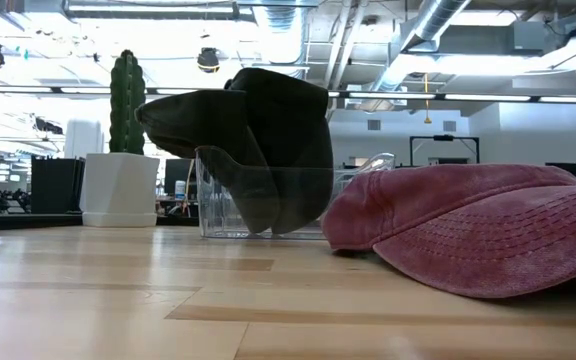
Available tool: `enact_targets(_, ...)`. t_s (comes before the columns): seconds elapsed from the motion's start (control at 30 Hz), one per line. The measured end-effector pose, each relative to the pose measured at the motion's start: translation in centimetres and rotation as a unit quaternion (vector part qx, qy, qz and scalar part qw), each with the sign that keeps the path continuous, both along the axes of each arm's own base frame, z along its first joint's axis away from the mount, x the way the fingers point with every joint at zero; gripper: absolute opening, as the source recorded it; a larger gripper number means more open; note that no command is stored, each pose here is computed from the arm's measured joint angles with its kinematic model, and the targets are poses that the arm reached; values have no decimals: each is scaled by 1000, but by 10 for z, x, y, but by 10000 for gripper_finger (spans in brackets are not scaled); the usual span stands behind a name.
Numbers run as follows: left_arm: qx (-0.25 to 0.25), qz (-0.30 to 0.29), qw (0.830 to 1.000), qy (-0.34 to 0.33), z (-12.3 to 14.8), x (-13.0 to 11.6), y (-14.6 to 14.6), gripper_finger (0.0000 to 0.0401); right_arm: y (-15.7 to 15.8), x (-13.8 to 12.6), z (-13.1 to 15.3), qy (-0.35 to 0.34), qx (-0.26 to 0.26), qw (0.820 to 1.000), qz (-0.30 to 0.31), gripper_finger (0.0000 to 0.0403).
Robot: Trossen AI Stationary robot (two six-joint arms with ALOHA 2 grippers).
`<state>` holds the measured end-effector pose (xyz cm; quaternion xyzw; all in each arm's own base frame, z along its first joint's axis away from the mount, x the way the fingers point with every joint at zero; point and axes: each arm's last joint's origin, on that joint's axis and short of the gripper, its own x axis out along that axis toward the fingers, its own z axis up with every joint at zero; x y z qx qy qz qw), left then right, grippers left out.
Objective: Pick & Place hat
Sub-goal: Put the top red cap into the top transparent bin
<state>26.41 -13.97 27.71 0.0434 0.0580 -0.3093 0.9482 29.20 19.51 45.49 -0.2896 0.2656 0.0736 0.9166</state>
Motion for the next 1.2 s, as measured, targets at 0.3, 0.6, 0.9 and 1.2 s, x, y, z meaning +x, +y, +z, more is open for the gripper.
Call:
enact_targets(0.3, -9, -11, 1000, 9, 0, -1, -1, 17, -6, -14, 28, -14, 61, 997, 40, 93)
enact_targets(0.6, -8, -13, 1000, 12, -1, 0, 0, 17, 2, -14, 24, 13, 104, 993, 61, 93)
enact_targets(0.9, -5, -13, 1000, 12, -2, 0, 0, 17, 2, -8, 26, -3, 119, 990, 72, 93)
enact_targets(1.2, -4, -13, 1000, 10, -2, 0, 0, 17, 2, -9, 26, 0, 125, 990, 70, 93)
